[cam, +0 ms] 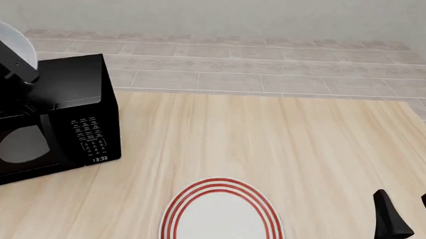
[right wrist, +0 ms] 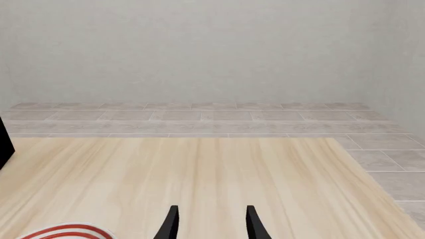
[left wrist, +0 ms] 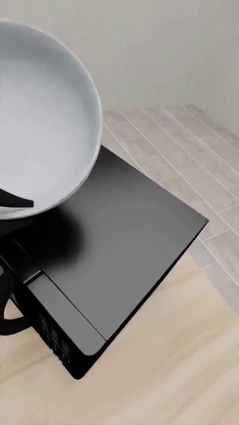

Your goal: Pick up the white bowl and put it on the plate.

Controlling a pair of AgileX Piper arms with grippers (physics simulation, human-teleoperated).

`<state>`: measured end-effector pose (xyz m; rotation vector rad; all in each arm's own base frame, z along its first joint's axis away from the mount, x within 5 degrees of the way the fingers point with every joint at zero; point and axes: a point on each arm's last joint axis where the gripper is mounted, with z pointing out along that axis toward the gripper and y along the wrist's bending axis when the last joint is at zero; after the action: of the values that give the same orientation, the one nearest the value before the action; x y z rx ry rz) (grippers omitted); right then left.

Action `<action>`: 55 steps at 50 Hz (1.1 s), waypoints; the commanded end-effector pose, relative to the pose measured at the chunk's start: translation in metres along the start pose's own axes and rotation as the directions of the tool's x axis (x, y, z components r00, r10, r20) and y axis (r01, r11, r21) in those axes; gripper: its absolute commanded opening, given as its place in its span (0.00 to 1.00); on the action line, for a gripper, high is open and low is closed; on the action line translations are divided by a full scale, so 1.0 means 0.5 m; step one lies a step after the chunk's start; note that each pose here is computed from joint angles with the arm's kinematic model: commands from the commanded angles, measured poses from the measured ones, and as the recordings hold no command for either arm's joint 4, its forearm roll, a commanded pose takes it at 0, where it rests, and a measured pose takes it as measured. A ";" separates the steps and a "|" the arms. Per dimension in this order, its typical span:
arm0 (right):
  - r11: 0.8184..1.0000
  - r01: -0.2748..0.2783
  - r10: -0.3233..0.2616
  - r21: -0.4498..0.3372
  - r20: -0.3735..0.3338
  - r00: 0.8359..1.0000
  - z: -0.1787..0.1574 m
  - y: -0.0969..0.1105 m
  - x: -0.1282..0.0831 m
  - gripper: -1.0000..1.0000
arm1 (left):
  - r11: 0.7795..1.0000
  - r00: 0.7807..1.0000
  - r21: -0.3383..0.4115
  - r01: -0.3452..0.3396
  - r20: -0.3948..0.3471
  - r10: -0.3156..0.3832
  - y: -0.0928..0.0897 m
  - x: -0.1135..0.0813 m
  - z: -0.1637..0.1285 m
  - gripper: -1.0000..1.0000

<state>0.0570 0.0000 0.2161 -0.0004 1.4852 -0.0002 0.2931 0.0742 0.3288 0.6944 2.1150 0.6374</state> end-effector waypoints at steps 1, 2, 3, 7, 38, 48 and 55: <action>1.000 0.000 0.000 0.000 0.000 1.000 0.000 0.000 0.001 1.00 | 0.999 1.000 -0.024 -0.021 0.008 0.021 0.014 -0.007 -0.020 0.00; 1.000 0.000 0.000 0.000 0.000 1.000 0.000 0.000 0.001 1.00 | 0.999 1.000 -0.025 -0.025 0.009 0.026 0.014 -0.007 -0.024 0.00; 1.000 0.000 0.000 0.000 0.000 1.000 0.000 0.000 0.001 1.00 | 0.999 1.000 -0.027 -0.027 0.009 0.027 0.016 -0.008 -0.027 0.00; 1.000 0.000 0.000 0.000 0.000 1.000 0.000 0.000 0.001 1.00 | 0.999 0.999 -0.033 -0.033 0.016 0.034 0.022 -0.015 -0.051 0.00; 1.000 0.000 0.000 0.000 0.000 1.000 0.000 0.000 0.001 1.00 | 0.995 0.977 0.095 -0.033 0.215 0.012 -0.030 -0.138 -0.220 0.00; 1.000 0.000 0.000 0.000 0.000 1.000 0.000 0.000 0.001 1.00 | 0.985 0.953 0.164 -0.059 0.301 0.007 -0.050 -0.206 -0.245 0.00; 1.000 0.000 0.000 0.000 0.000 1.000 0.000 0.000 0.001 1.00 | 0.974 0.938 0.202 -0.105 0.345 0.029 -0.086 -0.229 -0.236 0.00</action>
<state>0.0570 0.0000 0.2161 -0.0004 1.4852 -0.0003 0.2465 -0.0279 0.4213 0.8560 1.9296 0.3620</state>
